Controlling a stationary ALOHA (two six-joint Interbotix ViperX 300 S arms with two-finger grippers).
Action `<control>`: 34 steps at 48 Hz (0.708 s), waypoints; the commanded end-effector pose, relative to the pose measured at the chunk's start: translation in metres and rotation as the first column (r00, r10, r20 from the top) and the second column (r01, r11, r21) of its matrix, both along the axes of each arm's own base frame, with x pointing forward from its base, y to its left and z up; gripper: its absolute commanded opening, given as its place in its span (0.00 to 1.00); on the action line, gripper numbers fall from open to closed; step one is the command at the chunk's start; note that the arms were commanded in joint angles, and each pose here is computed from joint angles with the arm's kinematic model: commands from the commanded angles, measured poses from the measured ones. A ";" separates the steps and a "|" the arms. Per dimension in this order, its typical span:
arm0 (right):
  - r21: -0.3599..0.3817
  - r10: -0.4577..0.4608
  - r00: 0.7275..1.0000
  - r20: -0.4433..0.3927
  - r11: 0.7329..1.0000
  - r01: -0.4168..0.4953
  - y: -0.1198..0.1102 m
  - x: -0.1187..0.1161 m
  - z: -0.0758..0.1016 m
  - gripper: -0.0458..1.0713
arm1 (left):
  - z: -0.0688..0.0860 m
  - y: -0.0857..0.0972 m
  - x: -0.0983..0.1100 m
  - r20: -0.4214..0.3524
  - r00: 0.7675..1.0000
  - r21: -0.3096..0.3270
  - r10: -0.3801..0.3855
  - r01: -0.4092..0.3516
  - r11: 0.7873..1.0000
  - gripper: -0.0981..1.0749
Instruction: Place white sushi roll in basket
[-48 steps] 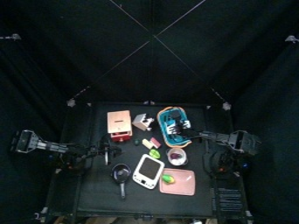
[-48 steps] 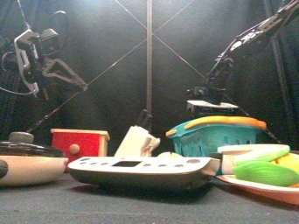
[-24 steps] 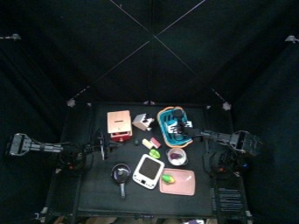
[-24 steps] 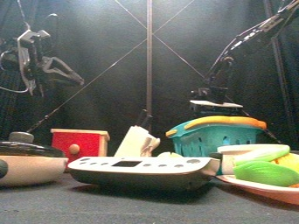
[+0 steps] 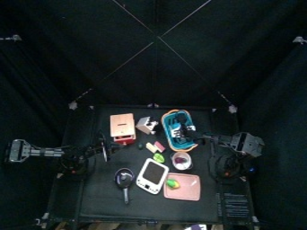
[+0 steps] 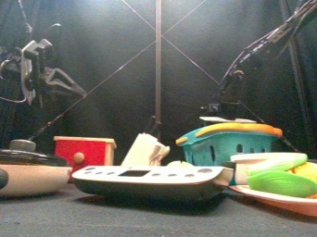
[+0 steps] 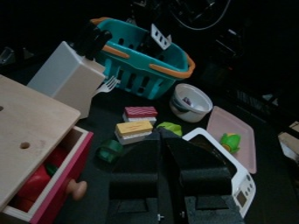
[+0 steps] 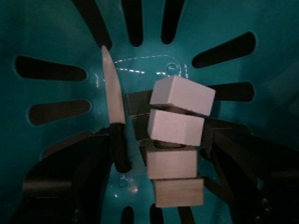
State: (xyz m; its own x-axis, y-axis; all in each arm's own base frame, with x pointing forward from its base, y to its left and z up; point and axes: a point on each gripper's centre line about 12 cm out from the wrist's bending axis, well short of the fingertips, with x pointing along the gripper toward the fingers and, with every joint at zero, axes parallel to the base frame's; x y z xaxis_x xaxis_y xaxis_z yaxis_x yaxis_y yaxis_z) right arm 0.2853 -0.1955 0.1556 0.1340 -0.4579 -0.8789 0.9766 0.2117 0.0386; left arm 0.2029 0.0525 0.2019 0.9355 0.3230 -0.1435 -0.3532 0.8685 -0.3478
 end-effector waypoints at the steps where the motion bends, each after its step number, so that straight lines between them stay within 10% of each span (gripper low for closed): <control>1: -0.028 0.019 0.998 0.060 0.999 -0.018 -0.004 0.007 0.013 0.94 | 0.003 0.004 0.001 0.006 1.000 0.001 0.018 -0.018 1.000 0.42; 34: -0.089 0.057 0.994 0.092 0.995 -0.049 -0.005 0.011 0.032 0.94 | 0.003 0.010 -0.001 0.004 0.999 -0.005 0.048 -0.048 0.999 0.42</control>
State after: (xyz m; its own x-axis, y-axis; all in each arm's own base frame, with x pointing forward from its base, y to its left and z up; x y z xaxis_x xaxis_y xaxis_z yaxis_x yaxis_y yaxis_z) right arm 0.2915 -0.1986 0.1619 0.1833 -0.4865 -0.8542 0.9646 0.2567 0.0608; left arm 0.1995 0.0610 0.1997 0.9191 0.3614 -0.1570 -0.3940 0.8500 -0.3497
